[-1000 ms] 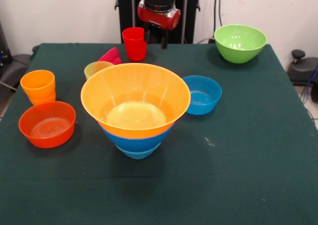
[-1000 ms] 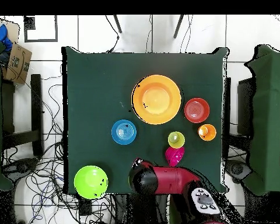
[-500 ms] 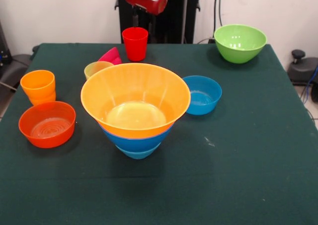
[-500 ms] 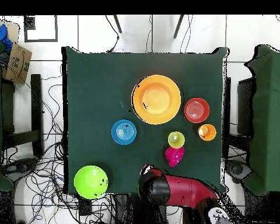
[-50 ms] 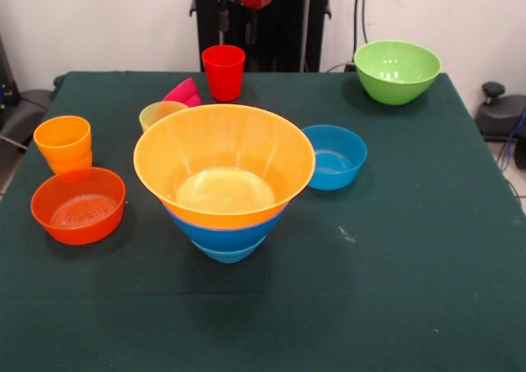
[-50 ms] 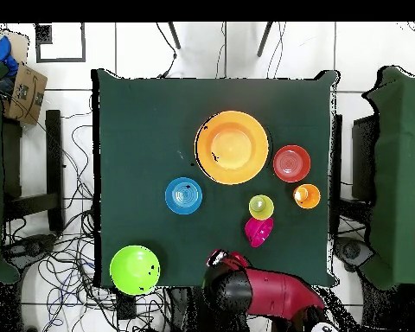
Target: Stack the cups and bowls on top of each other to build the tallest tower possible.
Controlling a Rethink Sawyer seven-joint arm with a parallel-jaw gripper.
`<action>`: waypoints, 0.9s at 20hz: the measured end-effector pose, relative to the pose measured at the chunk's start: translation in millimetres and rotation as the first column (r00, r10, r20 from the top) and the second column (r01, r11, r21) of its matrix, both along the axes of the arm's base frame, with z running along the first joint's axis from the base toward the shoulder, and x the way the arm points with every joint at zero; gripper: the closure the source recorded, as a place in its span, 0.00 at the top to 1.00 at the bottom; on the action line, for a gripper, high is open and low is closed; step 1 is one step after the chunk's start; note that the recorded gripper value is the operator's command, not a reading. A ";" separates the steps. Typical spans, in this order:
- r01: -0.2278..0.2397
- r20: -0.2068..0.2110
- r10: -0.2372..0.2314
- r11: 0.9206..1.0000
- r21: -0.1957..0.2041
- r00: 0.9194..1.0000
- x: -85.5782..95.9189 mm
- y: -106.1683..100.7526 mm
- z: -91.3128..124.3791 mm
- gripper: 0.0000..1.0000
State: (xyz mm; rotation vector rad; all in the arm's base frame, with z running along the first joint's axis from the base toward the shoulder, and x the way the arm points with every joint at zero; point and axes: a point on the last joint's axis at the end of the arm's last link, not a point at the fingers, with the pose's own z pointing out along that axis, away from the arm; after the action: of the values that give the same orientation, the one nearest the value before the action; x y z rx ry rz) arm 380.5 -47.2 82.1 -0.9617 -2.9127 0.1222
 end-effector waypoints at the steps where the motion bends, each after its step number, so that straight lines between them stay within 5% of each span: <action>1: -0.001 -0.002 0.001 1.000 0.001 1.000 -1.2 0.6 -0.2 1.00; 18: -0.126 -0.052 0.128 0.991 0.037 0.990 -47.3 29.5 -47.3 1.00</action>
State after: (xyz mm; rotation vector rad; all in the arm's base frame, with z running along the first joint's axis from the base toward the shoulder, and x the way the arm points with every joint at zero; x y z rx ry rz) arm 333.2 -17.8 34.9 -0.7550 -2.9147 0.1044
